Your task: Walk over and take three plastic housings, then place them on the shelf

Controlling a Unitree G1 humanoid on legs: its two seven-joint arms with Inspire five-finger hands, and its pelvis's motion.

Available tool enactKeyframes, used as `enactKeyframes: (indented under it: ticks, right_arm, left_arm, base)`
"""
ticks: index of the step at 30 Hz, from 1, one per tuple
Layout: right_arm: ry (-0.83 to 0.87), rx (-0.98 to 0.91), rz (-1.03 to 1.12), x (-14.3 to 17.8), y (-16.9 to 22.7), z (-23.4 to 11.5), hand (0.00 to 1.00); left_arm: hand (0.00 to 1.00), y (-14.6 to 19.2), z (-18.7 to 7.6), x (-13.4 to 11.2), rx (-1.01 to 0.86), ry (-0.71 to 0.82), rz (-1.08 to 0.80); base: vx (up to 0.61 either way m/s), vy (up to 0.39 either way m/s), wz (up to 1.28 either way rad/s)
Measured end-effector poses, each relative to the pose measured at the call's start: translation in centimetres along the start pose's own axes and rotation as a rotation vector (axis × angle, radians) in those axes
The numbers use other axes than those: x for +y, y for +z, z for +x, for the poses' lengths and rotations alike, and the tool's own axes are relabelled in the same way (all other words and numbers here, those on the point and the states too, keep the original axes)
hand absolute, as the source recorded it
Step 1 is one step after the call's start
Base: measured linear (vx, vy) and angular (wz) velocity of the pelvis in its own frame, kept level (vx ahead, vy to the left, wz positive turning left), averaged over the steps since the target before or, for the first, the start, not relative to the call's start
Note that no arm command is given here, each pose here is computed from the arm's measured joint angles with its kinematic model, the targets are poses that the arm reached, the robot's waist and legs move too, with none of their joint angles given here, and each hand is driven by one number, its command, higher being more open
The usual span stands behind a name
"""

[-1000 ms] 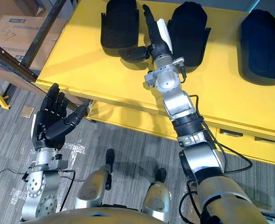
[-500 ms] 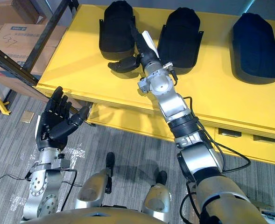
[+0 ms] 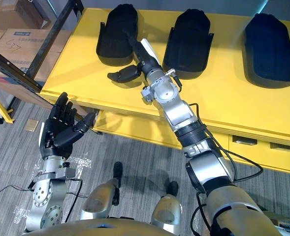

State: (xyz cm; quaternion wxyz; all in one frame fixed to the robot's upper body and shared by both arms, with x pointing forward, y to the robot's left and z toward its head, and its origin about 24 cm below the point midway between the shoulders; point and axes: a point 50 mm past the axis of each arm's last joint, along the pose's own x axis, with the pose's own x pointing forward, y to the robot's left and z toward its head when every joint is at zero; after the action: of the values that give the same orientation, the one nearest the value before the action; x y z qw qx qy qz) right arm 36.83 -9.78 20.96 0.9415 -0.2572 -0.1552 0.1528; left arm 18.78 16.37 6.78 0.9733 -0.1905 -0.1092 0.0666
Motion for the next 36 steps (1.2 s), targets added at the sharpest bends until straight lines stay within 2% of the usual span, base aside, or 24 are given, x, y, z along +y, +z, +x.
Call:
enactKeyframes:
  ticks: [9,23,27,30,32,36]
  right_arm:
    - [0.046,-0.011,0.008,1.6,0.1,0.0,1.0]
    - [0.035,-0.017,-0.012,1.6,0.1,0.0,1.0]
    - [-0.047,-0.074,-0.078,0.9,0.7,0.0,1.0]
    - [-0.168,-0.181,-0.046,-1.3,2.1,-1.0,1.0]
    - [-0.297,-0.341,0.016,-3.7,3.8,-3.8,1.0]
    - [-0.493,-0.443,0.087,-5.5,3.2,-9.3,1.0]
  left_arm:
    - [1.0,-0.2,-0.1,0.0,0.008,0.003,0.0]
    - [1.0,-0.5,-0.2,-0.3,0.026,-0.002,-0.006]
    - [1.0,-0.7,-0.3,-0.1,0.034,0.028,0.002]
    - [1.0,-1.8,-0.6,0.8,0.082,0.1,0.026]
    - [1.0,-2.4,-1.2,2.2,0.111,0.179,0.084]
    - [1.0,-2.0,-2.5,5.1,0.101,0.355,0.192]
  base:
    - [0.0,0.0,0.0]
    - [0.0,0.0,0.0]
    - [0.0,0.0,-0.03]
    - [0.02,-0.003,-0.01]
    - [0.08,-0.014,-0.06]
    - [0.07,-0.018,-0.08]
